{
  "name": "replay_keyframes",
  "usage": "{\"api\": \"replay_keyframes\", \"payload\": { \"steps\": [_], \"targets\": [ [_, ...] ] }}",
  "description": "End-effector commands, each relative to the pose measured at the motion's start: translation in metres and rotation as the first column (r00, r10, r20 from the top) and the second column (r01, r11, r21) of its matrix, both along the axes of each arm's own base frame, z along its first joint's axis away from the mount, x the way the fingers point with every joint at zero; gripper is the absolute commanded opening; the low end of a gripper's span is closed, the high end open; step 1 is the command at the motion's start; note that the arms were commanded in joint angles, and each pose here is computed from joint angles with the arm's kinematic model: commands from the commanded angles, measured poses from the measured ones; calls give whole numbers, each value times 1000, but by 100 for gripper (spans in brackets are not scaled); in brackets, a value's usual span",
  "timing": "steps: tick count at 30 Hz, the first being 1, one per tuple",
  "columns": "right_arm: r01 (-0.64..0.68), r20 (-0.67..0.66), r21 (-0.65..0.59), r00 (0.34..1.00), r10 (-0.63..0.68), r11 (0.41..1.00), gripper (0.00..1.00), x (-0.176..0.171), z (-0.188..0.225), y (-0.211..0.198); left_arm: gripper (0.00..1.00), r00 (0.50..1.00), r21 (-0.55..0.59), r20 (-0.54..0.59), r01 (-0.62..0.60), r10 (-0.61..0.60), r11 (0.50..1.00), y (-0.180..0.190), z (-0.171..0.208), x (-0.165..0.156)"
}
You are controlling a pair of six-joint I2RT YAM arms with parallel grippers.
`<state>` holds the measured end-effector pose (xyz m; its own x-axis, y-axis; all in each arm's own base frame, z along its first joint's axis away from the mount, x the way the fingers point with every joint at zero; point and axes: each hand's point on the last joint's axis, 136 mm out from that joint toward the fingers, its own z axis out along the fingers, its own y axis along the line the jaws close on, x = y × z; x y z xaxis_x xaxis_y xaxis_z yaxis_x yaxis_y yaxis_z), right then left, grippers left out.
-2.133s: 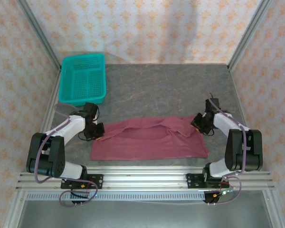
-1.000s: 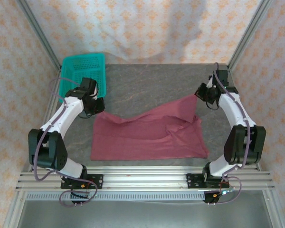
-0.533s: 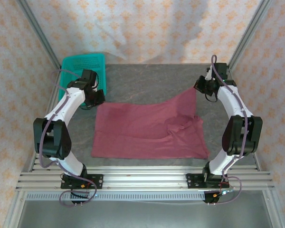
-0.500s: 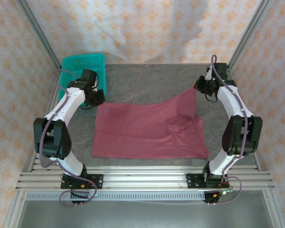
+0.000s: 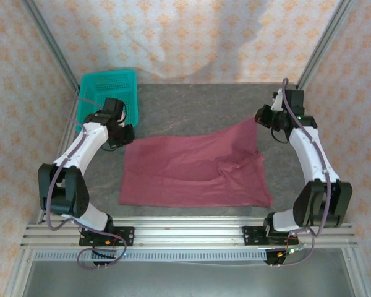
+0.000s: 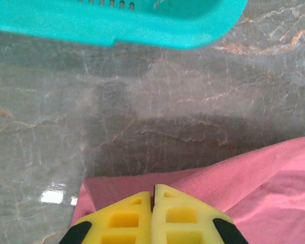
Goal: Fold and stack the t-shirts
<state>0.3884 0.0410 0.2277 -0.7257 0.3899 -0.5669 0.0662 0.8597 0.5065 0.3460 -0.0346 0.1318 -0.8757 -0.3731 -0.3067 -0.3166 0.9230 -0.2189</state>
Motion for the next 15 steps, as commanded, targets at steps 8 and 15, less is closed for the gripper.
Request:
{"api": "replay_keyframes", "payload": {
  "steps": [8, 15],
  "targets": [
    [51, -123, 58, 991, -44, 997, 0, -93, -32, 6, 0, 998, 2, -34, -50, 50, 999, 8, -20, -53],
    [140, -193, 33, 972, -131, 990, 0, -134, -62, -3, 0, 986, 63, -110, -119, 126, 991, 22, -49, -85]
  ]
}}
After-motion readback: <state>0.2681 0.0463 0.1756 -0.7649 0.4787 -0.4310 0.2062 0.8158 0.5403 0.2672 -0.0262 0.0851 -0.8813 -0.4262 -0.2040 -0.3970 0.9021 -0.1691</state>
